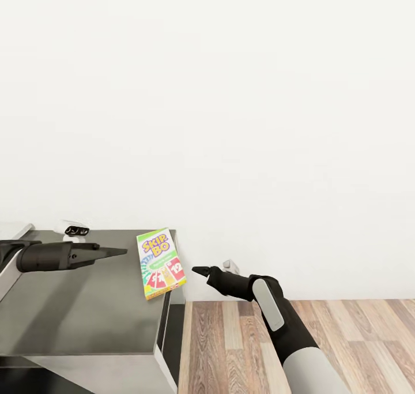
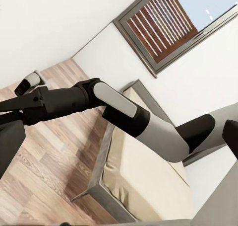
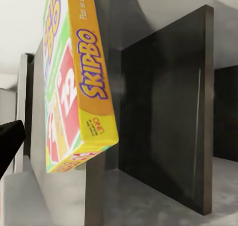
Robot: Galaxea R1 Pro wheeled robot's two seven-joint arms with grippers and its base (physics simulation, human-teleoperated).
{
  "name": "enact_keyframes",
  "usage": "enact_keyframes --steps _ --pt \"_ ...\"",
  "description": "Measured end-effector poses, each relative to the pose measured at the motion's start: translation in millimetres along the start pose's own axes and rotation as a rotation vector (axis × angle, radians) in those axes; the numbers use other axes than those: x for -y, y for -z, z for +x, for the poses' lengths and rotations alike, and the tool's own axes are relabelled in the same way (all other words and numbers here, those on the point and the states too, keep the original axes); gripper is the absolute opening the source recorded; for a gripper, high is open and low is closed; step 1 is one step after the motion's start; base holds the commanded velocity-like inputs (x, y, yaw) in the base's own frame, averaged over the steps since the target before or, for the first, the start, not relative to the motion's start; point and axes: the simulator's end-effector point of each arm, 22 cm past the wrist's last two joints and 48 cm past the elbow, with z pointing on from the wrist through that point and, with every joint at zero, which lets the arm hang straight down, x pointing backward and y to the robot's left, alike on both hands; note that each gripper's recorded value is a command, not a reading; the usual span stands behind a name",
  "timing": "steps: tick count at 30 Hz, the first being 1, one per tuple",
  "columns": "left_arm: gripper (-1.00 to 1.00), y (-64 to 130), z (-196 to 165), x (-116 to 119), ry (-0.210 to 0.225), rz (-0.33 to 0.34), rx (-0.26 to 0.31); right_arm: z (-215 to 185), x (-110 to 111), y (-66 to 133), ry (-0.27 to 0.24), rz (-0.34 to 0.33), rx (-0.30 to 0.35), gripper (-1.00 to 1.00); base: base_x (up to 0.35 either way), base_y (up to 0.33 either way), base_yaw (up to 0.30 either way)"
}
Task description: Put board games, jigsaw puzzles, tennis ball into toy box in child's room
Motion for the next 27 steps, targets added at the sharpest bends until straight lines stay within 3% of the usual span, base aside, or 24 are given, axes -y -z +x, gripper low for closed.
enact_keyframes --steps 27 --pt "1.00 -0.1 1.0 -4.1 0.002 -0.001 0.007 -0.1 1.9 -0.3 -0.002 0.000 0.002 1.00 0.000 0.044 0.000"
